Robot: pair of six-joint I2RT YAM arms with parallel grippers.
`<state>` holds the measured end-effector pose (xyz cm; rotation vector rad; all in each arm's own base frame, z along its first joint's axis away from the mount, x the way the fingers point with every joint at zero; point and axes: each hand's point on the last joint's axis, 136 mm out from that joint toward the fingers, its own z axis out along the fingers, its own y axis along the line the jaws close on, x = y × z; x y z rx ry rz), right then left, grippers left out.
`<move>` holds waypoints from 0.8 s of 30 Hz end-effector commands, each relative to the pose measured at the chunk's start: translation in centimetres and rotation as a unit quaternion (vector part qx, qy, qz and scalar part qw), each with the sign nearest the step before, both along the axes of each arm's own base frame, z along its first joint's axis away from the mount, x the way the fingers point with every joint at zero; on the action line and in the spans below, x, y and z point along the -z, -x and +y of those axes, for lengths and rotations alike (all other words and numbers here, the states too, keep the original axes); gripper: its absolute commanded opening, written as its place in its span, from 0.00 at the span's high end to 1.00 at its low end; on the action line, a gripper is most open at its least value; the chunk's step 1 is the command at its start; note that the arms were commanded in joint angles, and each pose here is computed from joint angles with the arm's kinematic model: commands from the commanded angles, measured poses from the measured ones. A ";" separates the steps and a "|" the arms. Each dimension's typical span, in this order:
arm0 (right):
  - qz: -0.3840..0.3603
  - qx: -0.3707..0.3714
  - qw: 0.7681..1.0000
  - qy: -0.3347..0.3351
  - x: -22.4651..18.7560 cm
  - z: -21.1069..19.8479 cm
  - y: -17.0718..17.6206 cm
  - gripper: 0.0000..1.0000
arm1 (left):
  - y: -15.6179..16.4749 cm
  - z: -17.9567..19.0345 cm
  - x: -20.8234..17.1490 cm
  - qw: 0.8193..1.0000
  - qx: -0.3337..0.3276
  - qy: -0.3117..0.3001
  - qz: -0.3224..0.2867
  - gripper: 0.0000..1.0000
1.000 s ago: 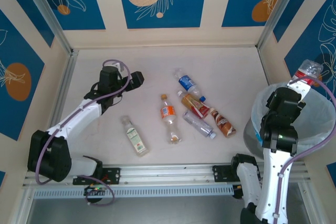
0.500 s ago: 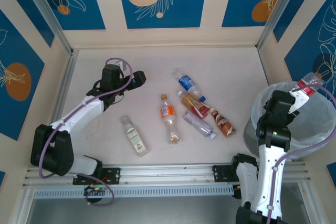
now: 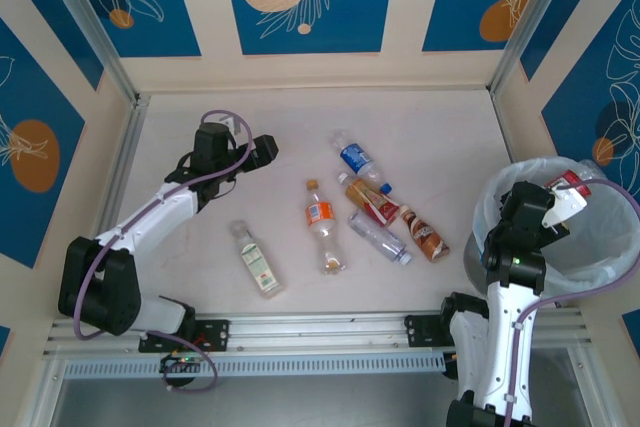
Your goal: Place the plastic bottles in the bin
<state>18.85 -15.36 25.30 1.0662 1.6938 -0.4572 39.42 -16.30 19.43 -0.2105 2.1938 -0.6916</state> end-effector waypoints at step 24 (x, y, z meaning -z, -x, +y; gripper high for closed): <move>-0.054 -0.037 0.997 -0.044 -5.6 2.7 1.7 0.04 | -0.7 1.1 -0.5 1.000 -0.029 -0.007 0.004 0.01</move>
